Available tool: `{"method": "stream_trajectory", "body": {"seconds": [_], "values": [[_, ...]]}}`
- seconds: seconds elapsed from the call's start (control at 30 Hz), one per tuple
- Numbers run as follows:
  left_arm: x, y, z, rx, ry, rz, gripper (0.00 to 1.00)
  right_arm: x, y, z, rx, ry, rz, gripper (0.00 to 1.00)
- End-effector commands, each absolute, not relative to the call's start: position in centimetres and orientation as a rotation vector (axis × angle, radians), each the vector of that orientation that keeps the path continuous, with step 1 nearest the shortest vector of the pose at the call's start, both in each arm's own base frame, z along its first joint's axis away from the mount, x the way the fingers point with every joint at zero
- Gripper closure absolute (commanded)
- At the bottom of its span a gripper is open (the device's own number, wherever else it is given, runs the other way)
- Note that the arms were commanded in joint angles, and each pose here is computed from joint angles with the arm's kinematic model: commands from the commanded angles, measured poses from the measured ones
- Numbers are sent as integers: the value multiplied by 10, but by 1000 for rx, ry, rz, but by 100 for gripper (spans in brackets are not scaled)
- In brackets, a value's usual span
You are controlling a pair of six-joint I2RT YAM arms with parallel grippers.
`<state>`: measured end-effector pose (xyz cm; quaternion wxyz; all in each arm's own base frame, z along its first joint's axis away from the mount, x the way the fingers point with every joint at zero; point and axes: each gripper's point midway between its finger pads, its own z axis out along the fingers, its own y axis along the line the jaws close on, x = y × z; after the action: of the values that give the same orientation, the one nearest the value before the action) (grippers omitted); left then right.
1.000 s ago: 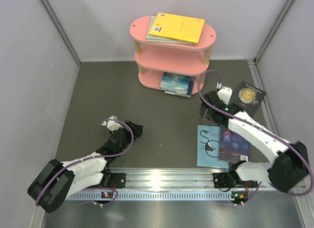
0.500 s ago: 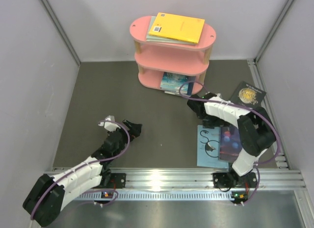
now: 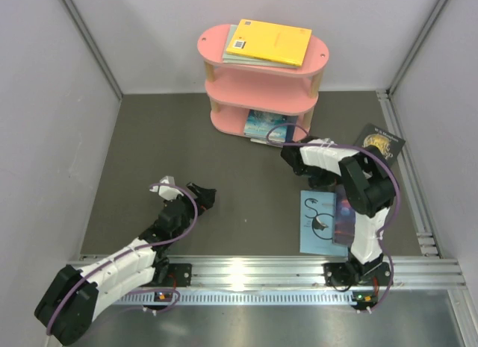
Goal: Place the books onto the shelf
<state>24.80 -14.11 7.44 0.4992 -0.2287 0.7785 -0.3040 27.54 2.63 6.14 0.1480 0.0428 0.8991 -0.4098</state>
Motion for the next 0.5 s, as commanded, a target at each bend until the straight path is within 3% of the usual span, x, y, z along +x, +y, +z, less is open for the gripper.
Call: {"method": "stream_trajectory", "body": {"seconds": [0.0, 0.2, 0.47], "values": [[224, -125, 25, -539, 1973, -657, 1, 296, 21, 49, 181, 2564, -1164, 0], [226, -125, 26, -535, 1970, -652, 1, 294, -7, 40, 197, 2602, -1267, 0], [228, -125, 25, -529, 1976, -640, 1, 277, 3, 32, 100, 2704, -1224, 0]]}}
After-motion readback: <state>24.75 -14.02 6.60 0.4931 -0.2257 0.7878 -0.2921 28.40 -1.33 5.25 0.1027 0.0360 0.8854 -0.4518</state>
